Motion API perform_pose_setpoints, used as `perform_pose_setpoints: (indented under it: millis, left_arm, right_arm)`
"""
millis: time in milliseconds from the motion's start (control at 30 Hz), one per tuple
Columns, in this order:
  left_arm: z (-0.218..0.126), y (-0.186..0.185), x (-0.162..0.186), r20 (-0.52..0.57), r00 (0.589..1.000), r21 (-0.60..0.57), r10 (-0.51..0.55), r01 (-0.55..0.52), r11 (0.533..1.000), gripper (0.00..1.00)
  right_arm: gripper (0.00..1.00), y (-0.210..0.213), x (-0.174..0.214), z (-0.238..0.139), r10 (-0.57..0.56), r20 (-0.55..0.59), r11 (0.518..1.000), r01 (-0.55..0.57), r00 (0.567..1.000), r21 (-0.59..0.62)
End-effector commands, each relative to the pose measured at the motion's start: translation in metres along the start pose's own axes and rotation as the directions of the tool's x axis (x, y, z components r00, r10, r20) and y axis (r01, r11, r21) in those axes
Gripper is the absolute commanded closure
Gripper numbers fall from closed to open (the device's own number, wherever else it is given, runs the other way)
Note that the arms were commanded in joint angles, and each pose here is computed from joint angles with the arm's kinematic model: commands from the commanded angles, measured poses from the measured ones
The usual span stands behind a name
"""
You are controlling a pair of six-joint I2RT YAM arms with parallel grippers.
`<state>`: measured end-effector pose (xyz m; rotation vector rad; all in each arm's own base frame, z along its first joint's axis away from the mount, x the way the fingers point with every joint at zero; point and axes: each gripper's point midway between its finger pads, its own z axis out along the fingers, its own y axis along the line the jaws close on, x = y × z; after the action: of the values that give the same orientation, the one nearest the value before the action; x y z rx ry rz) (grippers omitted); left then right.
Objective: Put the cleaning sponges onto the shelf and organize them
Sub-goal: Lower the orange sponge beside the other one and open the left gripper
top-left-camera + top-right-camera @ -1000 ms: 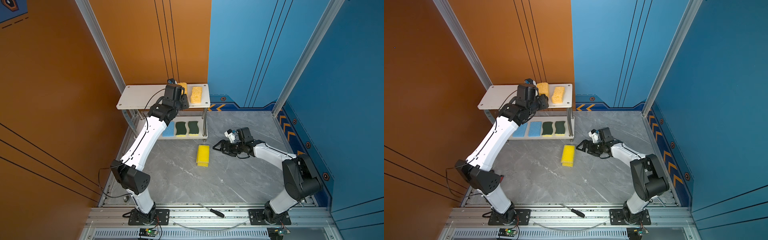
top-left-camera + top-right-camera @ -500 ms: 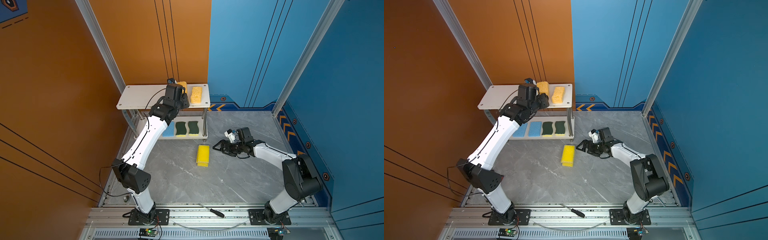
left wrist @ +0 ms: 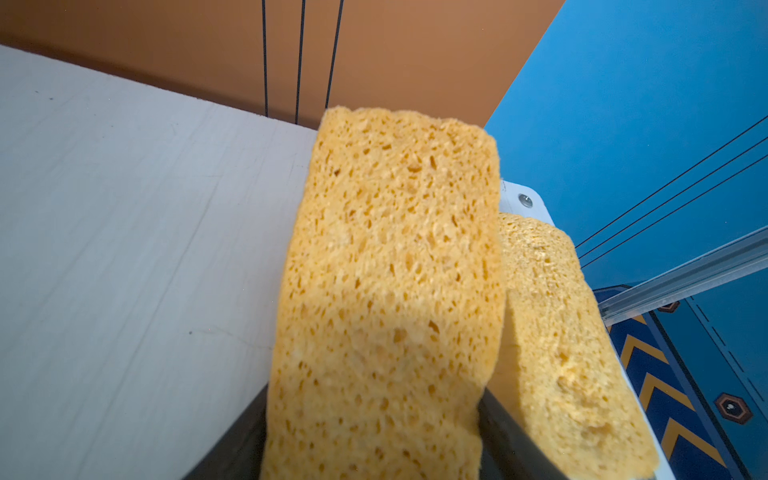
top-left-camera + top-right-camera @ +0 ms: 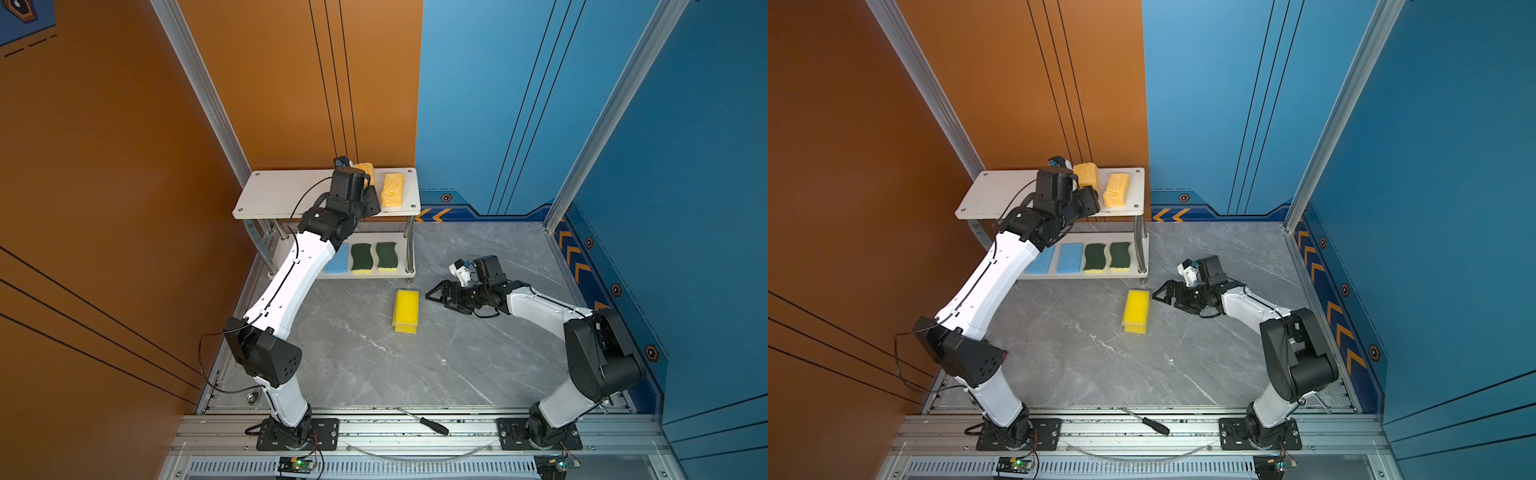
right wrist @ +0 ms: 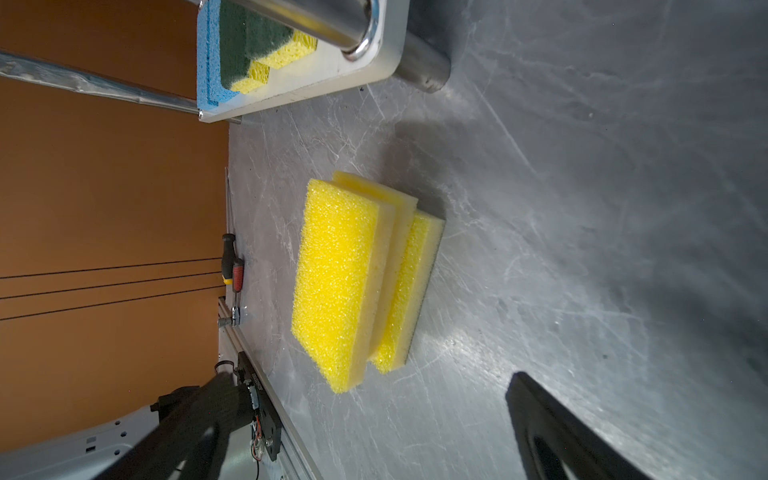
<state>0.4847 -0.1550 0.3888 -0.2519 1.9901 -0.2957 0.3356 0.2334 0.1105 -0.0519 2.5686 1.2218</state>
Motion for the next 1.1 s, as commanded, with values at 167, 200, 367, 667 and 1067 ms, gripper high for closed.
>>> perform_pose_setpoints:
  millis: [167,200,367,667,1067]
  left_arm:
    - [0.0093,0.0113,0.0123,-0.036,0.999,-0.034,-0.010,0.009,0.999,0.31]
    - [0.0092,0.0122,0.0123,-0.036,0.999,-0.036,-0.011,0.009,0.999,0.30]
    - [0.0094,0.0135,0.0134,-0.035,0.999,-0.031,-0.014,0.013,0.999,0.29]
    - [0.0088,0.0156,0.0126,-0.023,0.999,-0.021,-0.035,0.034,0.999,0.28]
    - [0.0082,0.0121,0.0150,-0.035,0.996,0.045,-0.082,0.083,0.995,0.26]
  right_arm:
    - [0.00,0.0001,0.0015,0.0005,0.005,0.006,1.000,-0.005,1.000,-0.019]
    - [0.00,0.0004,0.0007,0.0003,0.003,0.008,1.000,-0.003,1.000,-0.019]
    - [0.00,-0.0009,0.0014,0.0015,0.009,0.005,1.000,-0.009,1.000,-0.019]
    - [0.00,-0.0005,0.0006,0.0010,0.011,0.009,1.000,-0.011,1.000,-0.018]
    - [0.00,0.0005,0.0010,0.0010,0.011,0.007,1.000,-0.011,1.000,-0.020]
